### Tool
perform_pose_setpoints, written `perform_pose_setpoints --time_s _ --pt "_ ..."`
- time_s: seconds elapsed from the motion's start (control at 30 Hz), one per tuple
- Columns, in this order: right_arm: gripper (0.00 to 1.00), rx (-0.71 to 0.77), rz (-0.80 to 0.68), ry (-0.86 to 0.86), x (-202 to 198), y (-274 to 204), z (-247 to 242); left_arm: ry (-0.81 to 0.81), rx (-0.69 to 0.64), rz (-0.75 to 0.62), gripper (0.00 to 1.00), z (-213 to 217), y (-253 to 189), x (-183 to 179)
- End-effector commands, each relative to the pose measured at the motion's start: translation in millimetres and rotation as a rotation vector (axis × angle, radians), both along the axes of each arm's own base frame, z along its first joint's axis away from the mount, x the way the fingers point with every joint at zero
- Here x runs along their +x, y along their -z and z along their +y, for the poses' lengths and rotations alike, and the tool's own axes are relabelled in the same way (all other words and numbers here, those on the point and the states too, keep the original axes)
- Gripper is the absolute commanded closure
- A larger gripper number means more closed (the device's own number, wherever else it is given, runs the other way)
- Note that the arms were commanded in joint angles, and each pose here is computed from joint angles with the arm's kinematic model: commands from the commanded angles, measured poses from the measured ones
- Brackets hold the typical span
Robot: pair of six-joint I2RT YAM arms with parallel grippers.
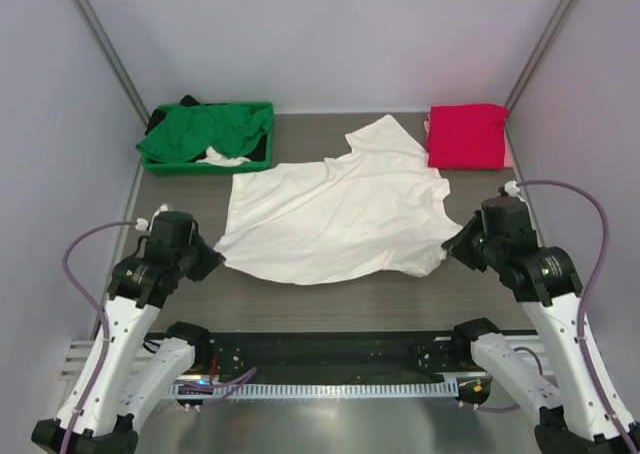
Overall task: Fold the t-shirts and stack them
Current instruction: Flatten the tshirt out, then fold the tshirt
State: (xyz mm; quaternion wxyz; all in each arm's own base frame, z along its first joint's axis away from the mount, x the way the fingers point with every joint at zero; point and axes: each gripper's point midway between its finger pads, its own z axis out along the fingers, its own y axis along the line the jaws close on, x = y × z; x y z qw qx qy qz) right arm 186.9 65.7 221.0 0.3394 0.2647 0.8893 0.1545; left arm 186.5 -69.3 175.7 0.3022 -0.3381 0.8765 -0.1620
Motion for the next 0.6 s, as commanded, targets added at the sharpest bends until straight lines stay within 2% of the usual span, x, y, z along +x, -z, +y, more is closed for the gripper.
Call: perform_pose_setpoints --time_s 0.0,0.17,0.33,0.47,0.57 --pt "0.99 -0.025 0.070 0.021 -39.0 -2.0 -13.0 0.053 -0.008 0.041 1.00 -0.1 -6.5 -28.0" --pt "0.99 -0.010 0.060 0.015 -75.5 -9.6 -20.7 0.081 -0.021 0.079 1.00 1.0 -2.6 -55.4" --pt "0.99 0.011 0.066 -0.010 -94.8 -4.4 -20.0 0.097 -0.038 0.093 1.00 0.7 1.9 -70.9" --pt "0.99 0.027 0.081 -0.033 -88.9 7.6 -13.2 0.092 -0.020 0.123 1.00 2.0 17.4 -68.0" --pt "0.99 0.034 0.053 -0.036 -63.7 9.0 -5.9 0.086 0.016 0.136 1.00 3.2 23.9 -50.5"
